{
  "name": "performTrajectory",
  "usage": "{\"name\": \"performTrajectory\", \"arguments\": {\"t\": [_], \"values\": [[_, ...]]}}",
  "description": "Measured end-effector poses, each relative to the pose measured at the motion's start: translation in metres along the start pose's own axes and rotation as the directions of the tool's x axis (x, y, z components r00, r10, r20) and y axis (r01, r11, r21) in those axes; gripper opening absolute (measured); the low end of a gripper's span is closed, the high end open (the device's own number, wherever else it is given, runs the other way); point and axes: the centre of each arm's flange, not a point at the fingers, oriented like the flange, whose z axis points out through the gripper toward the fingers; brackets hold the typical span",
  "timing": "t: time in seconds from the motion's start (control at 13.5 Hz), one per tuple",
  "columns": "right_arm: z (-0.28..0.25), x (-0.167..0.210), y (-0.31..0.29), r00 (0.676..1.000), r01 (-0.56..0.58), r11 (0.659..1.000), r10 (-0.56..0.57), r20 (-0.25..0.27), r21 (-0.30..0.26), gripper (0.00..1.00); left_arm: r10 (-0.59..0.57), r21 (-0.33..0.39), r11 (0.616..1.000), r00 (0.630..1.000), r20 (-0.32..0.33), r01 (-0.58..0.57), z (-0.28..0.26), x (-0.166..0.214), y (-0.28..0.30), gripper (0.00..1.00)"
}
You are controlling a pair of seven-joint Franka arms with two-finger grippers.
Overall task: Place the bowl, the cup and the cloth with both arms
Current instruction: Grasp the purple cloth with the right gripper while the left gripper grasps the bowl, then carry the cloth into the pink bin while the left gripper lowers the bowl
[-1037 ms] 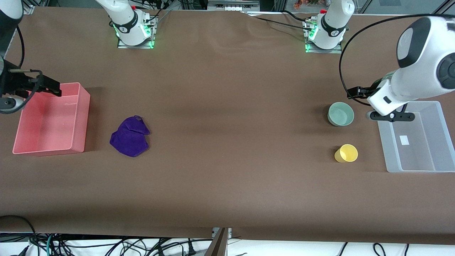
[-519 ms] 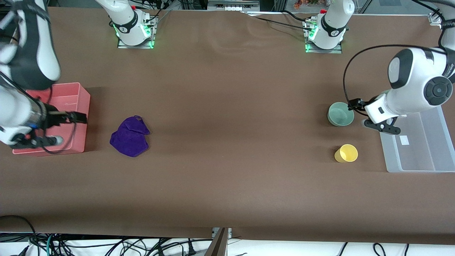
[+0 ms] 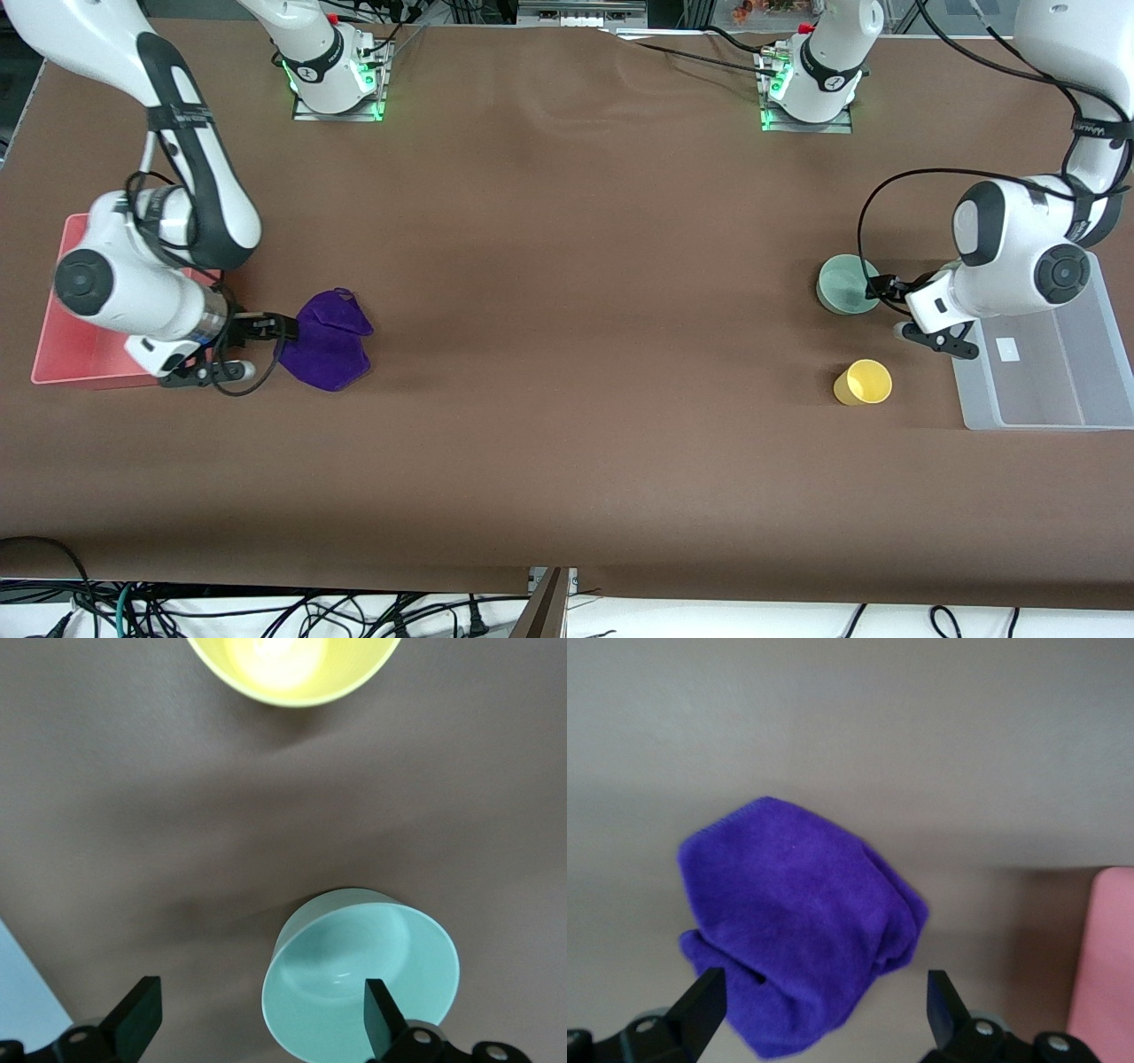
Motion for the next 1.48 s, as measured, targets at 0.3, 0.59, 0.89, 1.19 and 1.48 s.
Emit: {"name": "performTrajectory", "arguments": {"t": [0.3, 0.59, 0.89, 1.19, 1.48], "values": [[0.047, -0.03, -0.014, 0.999, 0.017, 1.0, -0.017, 0.039, 0.003, 1.0, -0.014, -0.022, 1.0, 0.999, 0.032, 0.014, 0.036, -0.006, -0.006, 0.99], [0.056, -0.038, -0.029, 0.997, 0.042, 0.999, -0.042, 0.061, 0.009, 1.0, -0.013, -0.039, 0.999, 0.998, 0.061, 0.015, 0.06, -0.006, -0.006, 0.63], [0.069, -0.046, -0.03, 0.997, 0.043, 0.999, -0.044, 0.063, 0.01, 0.94, -0.013, -0.039, 0.999, 0.998, 0.06, 0.015, 0.061, -0.004, -0.007, 0.19], [0.071, -0.047, -0.03, 0.997, 0.043, 0.999, -0.044, 0.06, 0.009, 0.51, -0.012, -0.048, 0.999, 0.996, 0.088, 0.017, 0.017, 0.008, -0.014, 0.03], [0.065, -0.042, -0.029, 0.998, 0.052, 0.999, -0.053, 0.039, 0.008, 0.05, 0.059, -0.007, 0.998, 0.998, -0.002, -0.059, -0.086, 0.028, -0.035, 0.03]]}}
